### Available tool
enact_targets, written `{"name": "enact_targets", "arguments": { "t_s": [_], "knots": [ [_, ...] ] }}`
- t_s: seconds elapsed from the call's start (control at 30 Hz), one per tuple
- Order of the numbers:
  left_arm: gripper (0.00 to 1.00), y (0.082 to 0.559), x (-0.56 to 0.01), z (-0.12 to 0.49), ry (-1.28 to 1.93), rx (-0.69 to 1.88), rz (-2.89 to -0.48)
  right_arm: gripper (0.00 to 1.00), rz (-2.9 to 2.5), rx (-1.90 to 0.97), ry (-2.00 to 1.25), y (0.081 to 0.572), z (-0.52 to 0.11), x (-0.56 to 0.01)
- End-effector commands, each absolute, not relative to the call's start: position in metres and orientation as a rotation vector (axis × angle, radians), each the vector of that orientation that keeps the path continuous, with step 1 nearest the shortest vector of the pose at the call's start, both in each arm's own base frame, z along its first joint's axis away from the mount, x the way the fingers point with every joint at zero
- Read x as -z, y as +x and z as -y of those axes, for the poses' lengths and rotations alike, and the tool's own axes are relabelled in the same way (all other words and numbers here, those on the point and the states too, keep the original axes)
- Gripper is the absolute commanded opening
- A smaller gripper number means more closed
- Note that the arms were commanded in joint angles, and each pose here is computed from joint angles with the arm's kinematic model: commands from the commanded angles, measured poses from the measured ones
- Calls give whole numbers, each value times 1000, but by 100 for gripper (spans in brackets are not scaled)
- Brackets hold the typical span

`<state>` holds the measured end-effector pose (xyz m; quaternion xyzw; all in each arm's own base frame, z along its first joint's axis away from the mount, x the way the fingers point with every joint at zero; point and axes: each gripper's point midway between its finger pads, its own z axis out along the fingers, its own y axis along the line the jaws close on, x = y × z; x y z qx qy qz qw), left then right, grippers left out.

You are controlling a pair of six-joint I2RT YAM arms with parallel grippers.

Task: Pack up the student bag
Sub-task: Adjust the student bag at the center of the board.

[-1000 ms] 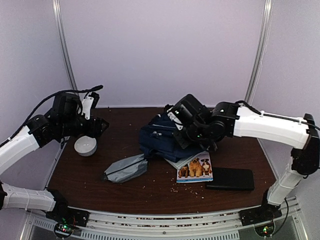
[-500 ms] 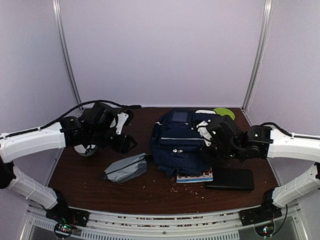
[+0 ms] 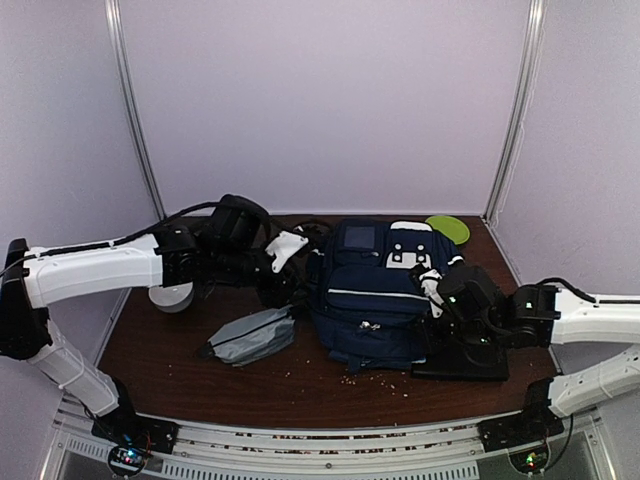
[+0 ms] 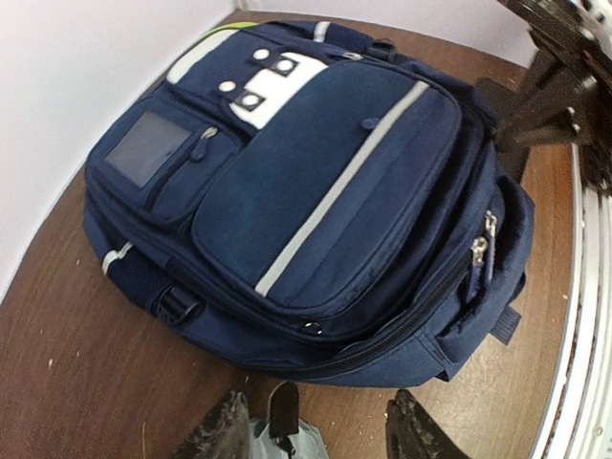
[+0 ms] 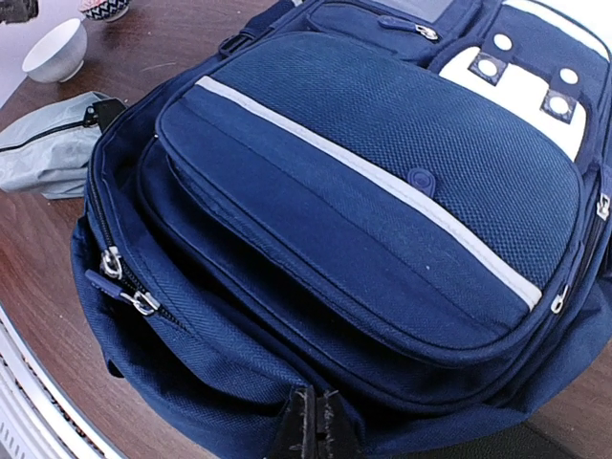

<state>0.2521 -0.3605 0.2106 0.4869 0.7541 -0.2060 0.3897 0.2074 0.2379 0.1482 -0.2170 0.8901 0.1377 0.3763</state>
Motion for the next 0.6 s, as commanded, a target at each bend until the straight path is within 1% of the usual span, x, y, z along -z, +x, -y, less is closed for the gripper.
{"name": "enact_targets", "arguments": {
  "t_s": [0.0,0.1,0.13,0.17,0.27,0.33,0.37,0.5,0.57],
  "knots": [
    [80,236,-220,396,1532,553,-1615,0,-2259,-401,-412,209,-228,-154],
    [79,234,-207,412,1640,521,-1566,0,-2268,-419,-381,206,-224,-152],
    [79,232,-203,417,1674,503,-1543,5,-2271,-424,-370,205,-222,-152],
    [79,229,-197,423,1712,472,-1522,13,-2274,-427,-361,204,-221,-152],
    [78,225,-180,437,1799,385,-1462,34,-2258,-455,-333,203,-218,-161],
    [77,229,-174,443,1818,350,-1451,44,-2242,-480,-318,202,-217,-170],
    [76,231,-172,445,1823,339,-1450,48,-2234,-493,-313,201,-217,-175],
    [74,233,-169,450,1849,324,-1424,57,-2226,-497,-276,200,-210,-183],
    [74,233,-163,451,1870,322,-1429,64,-2219,-493,-215,202,-203,-185]
  ]
}}
